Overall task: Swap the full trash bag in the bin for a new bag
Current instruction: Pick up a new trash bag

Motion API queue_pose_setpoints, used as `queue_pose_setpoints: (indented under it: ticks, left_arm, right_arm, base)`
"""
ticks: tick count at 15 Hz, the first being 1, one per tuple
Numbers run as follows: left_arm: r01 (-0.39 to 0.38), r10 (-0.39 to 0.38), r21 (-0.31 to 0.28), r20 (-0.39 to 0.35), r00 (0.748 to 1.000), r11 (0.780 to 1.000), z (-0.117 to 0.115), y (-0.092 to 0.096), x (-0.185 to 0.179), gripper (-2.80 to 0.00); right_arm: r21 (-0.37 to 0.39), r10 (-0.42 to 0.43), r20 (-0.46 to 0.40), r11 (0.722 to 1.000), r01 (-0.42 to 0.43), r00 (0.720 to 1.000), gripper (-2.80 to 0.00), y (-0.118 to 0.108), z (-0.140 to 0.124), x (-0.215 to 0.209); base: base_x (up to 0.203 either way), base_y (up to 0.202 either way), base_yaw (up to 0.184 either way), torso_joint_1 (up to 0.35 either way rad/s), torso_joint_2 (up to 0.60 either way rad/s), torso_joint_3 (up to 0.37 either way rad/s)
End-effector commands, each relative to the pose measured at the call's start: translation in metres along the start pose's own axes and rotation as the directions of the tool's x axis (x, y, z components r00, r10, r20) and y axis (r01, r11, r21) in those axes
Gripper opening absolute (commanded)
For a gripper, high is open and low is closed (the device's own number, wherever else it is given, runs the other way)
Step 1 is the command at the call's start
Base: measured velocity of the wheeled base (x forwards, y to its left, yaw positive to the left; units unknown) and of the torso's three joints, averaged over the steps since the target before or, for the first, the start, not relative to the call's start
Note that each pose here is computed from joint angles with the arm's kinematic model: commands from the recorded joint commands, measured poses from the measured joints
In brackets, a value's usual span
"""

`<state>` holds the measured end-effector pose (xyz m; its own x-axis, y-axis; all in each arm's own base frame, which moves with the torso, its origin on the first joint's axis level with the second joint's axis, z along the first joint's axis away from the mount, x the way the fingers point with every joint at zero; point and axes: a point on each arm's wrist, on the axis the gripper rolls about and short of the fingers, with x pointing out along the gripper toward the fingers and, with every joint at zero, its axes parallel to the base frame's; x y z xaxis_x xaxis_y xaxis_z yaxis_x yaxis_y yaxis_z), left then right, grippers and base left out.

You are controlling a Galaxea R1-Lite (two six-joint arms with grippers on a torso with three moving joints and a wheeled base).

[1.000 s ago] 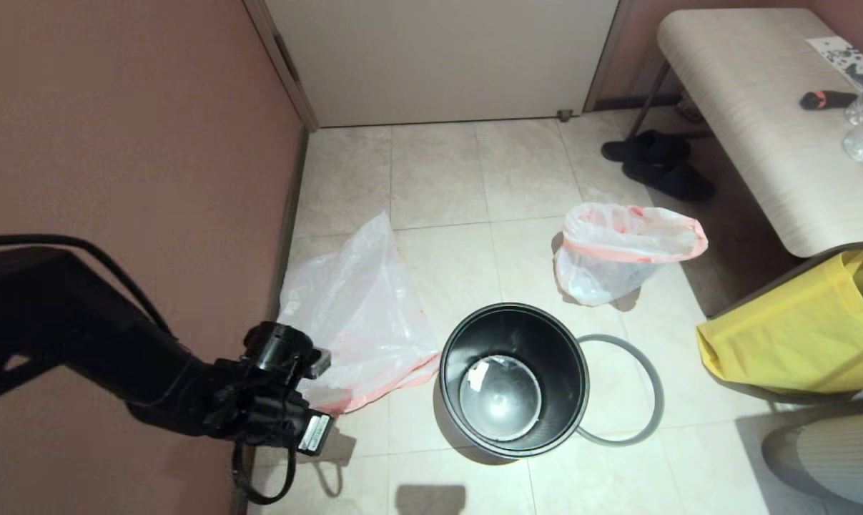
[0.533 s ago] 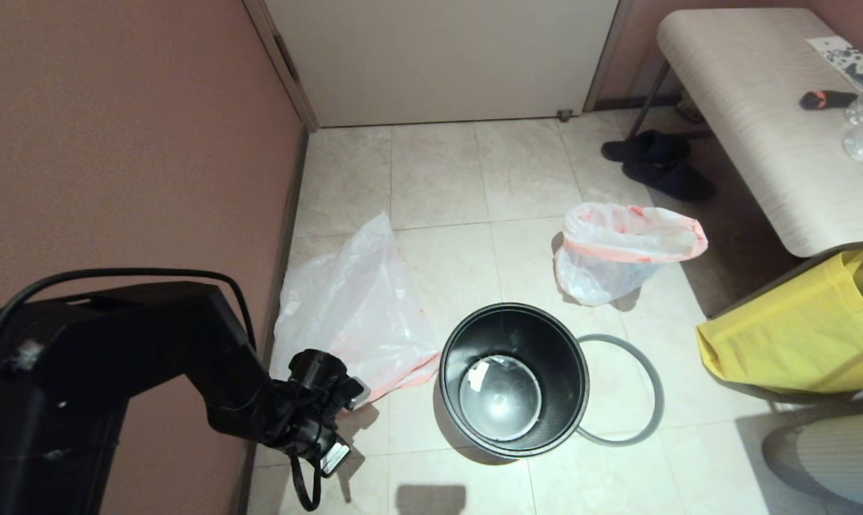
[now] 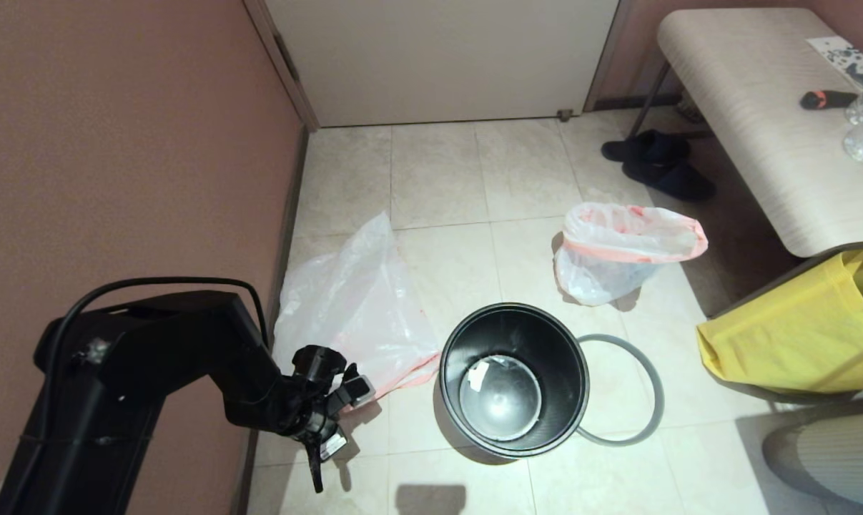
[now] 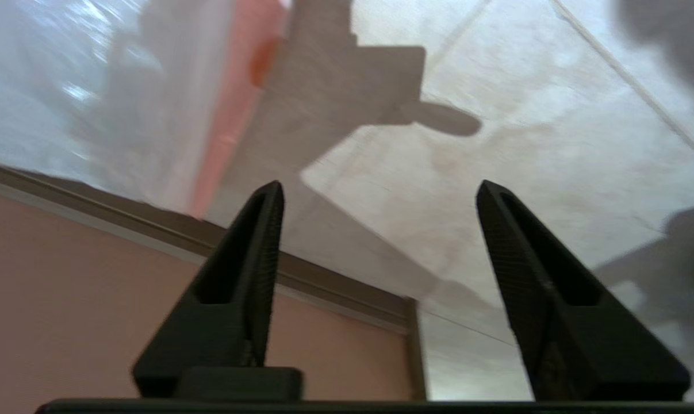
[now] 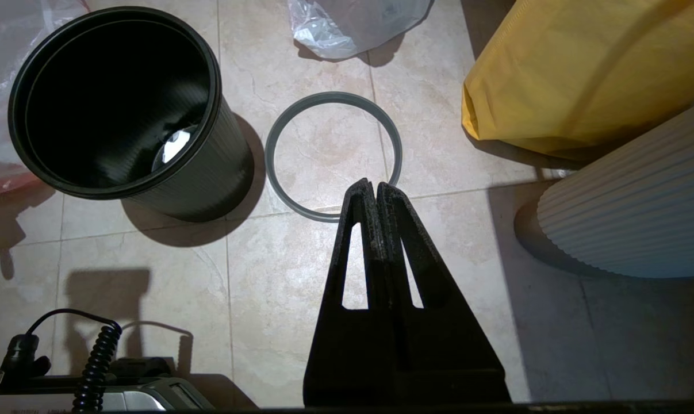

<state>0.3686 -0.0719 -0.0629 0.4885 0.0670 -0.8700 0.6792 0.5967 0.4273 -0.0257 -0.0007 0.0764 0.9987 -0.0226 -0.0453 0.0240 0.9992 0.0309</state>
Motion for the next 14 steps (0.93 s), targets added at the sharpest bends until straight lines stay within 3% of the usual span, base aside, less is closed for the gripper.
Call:
queue_pose_setpoints:
  ticks: [1, 3, 8, 14]
  left_arm:
    - [-0.022, 0.022, 0.014, 0.014, 1.0, 1.0, 0.004, 0.008, 0.004, 0.0]
    - [-0.036, 0.035, 0.025, 0.024, 0.999, 0.999, 0.01, 0.013, 0.02, 0.0]
    - [-0.019, 0.018, 0.029, 0.006, 1.0, 0.999, 0.011, 0.004, 0.07, 0.0]
    - [-0.085, 0.086, 0.006, -0.015, 0.996, 0.996, 0.008, 0.028, 0.097, 0.0]
  right_arm:
    - [0.0, 0.001, -0.002, 1.0, -0.001, 1.0, -2.8, 0.0, 0.0, 0.0]
    - [0.0, 0.001, -0.002, 1.0, -0.001, 1.0, -2.8, 0.0, 0.0, 0.0]
    - [0.0, 0.0, -0.002, 1.0, 0.0, 1.0, -2.8, 0.0, 0.0, 0.0]
    - [0.0, -0.001, -0.004, 1.0, 0.001, 1.0, -2.8, 0.0, 0.0, 0.0]
  base:
    - [0.0, 0.0, 0.0, 0.0, 0.0, 0.0]
    - [0.0, 0.0, 0.0, 0.0, 0.0, 0.0]
    - [0.0, 0.0, 0.0, 0.0, 0.0, 0.0]
    - [0.0, 0.0, 0.0, 0.0, 0.0, 0.0]
